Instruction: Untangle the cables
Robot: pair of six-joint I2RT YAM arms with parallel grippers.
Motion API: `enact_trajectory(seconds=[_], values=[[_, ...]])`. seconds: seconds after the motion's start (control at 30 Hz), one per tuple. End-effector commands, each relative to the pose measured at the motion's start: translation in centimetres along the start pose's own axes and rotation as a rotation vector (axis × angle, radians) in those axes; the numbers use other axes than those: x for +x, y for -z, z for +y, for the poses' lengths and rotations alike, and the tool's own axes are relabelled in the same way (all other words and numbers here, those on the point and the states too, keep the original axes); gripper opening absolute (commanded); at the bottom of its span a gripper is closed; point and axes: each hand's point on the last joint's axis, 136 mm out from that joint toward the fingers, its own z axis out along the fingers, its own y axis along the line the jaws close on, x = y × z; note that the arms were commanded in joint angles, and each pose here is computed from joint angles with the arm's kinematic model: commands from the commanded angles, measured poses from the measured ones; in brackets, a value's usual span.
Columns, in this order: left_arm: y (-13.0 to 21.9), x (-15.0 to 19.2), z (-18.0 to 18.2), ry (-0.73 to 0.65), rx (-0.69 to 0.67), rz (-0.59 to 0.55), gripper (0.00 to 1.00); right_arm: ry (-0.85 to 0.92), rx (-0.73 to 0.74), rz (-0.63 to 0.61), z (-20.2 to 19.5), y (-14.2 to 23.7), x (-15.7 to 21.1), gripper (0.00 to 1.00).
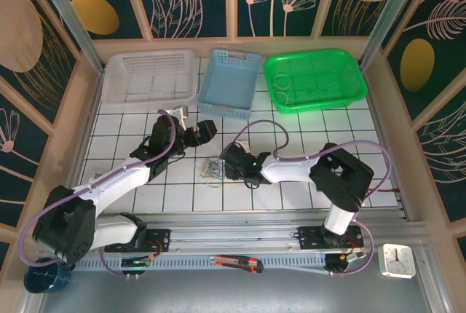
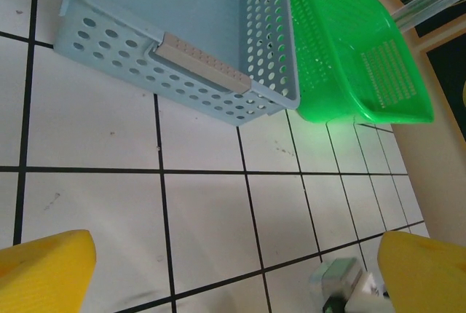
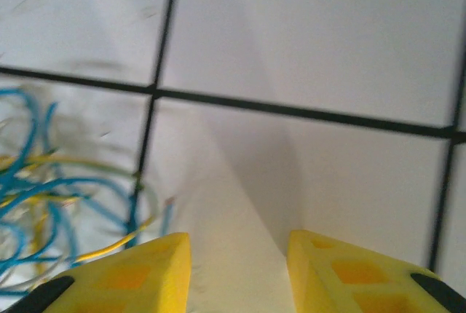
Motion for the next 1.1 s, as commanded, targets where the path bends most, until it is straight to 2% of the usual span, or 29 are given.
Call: enact_trajectory(seconds=[0.0, 0.13, 0.27, 0.5, 0.63, 1.07], values=[[-0.1, -1.4, -1.4, -0.02, 0.04, -0.022, 0.99, 0.007, 0.113, -0.026, -4.0, 0.9, -1.3, 0.4], [-0.2, -1.4, -1.6, -0.041, 0.044, -0.014, 0.99, -0.027, 0.101, -0.069, -5.0, 2.2, -3.7, 0.4], [-0.5, -0.5, -0.9, -0.064, 0.017, 0.025, 0.99, -0.055, 0.016, -0.099, -3.8, 3.5, -5.3, 0.39], [-0.6, 3.0, 1.9, -0.042, -0.042, 0.131, 0.99, -0.071, -0.111, -0.077, -0.6, 4.1, -4.9, 0.38], [-0.2, 5.3, 2.1, 0.006, 0.017, 0.183, 0.99, -0.064, -0.151, -0.06, 0.8, 4.0, -4.0, 0.38], [0.6, 5.4, 2.9, 0.082, 0.017, 0.119, 0.99, 0.029, -0.251, -0.041, 2.8, 3.2, -3.7, 0.37]])
